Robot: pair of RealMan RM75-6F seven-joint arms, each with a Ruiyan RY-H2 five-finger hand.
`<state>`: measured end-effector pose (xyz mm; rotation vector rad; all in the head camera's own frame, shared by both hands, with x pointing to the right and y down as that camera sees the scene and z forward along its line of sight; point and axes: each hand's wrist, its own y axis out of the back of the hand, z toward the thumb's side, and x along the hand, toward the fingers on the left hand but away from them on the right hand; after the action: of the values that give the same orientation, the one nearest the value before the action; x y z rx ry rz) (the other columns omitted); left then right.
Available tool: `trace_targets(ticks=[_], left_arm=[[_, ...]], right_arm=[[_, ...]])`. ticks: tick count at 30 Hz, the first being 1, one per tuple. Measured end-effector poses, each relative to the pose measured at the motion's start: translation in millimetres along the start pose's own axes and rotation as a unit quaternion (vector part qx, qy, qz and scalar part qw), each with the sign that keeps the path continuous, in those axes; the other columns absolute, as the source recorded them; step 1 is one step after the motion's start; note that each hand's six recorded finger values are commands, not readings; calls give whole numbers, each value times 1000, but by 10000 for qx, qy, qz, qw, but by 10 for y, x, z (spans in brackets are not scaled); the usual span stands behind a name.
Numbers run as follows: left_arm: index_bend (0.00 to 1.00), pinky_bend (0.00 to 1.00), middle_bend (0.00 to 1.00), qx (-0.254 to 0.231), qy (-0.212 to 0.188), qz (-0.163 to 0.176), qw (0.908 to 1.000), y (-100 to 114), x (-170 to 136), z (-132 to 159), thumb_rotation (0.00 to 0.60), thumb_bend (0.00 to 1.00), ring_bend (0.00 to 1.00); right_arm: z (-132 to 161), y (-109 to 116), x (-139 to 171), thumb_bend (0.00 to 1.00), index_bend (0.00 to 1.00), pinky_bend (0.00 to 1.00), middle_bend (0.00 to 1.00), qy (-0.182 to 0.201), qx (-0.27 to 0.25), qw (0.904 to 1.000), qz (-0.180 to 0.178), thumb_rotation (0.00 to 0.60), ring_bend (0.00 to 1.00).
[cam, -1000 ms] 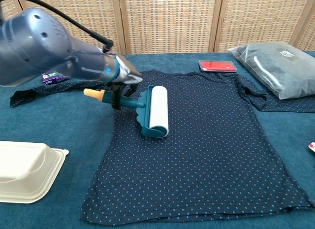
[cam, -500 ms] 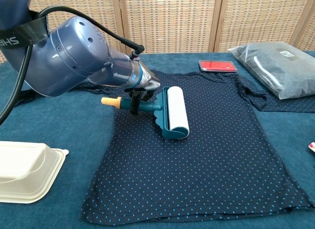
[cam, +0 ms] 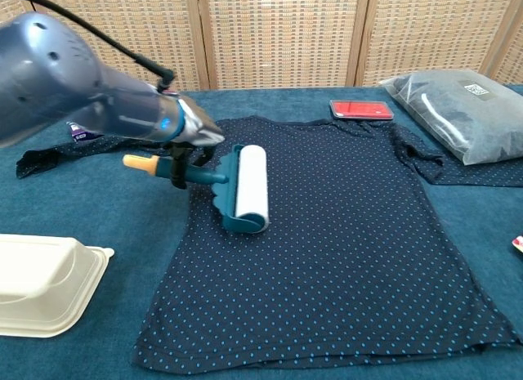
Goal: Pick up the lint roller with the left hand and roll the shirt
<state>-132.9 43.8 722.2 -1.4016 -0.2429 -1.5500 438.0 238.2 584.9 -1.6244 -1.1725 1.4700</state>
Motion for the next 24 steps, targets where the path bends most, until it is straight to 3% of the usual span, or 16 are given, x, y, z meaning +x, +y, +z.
trace_targets(ticks=[13, 24], left_arm=[[875, 662, 915, -209, 282, -142, 9993, -454, -131, -487, 600, 407, 749], [875, 662, 915, -215, 122, 49, 9997, -317, -56, -252, 600, 407, 749]], right_arm=[[70, -46, 14, 130, 0, 0, 0, 93, 43, 9999, 57, 600, 0], [50, -42, 9, 129, 0, 0, 0, 65, -3, 10000, 64, 600, 0]])
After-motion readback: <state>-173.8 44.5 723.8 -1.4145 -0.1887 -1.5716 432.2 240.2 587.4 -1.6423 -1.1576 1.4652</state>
